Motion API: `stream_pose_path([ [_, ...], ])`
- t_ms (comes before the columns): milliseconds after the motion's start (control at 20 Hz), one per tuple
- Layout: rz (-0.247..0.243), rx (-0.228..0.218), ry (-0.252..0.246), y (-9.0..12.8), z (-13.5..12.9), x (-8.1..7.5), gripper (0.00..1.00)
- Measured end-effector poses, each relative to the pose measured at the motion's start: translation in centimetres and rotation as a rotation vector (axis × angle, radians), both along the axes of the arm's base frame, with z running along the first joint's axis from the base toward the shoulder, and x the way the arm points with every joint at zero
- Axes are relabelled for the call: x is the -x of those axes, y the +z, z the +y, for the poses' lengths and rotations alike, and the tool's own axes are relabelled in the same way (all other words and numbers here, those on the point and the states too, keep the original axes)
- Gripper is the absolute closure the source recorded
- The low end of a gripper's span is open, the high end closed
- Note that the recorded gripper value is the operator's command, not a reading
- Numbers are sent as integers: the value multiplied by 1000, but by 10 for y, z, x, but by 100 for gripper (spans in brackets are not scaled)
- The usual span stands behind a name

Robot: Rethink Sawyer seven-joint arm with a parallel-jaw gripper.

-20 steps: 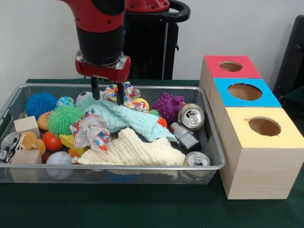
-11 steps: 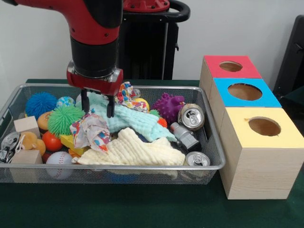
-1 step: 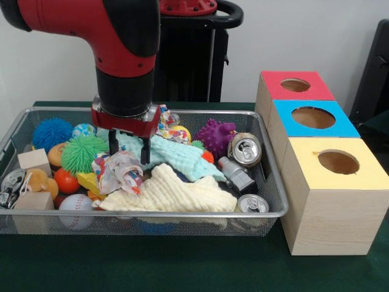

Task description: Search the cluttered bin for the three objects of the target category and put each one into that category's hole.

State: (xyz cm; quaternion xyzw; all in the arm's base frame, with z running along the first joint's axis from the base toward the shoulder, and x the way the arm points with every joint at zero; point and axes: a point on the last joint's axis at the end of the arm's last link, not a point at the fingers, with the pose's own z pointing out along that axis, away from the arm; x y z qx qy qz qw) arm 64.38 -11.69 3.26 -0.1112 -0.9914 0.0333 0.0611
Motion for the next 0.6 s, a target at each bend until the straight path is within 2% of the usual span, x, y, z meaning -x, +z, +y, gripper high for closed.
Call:
stream_pose_path([
  [400, 1, -15, 4, -6, 7, 0, 0],
  [600, 9, -39, 3, -7, 18, 3, 0],
])
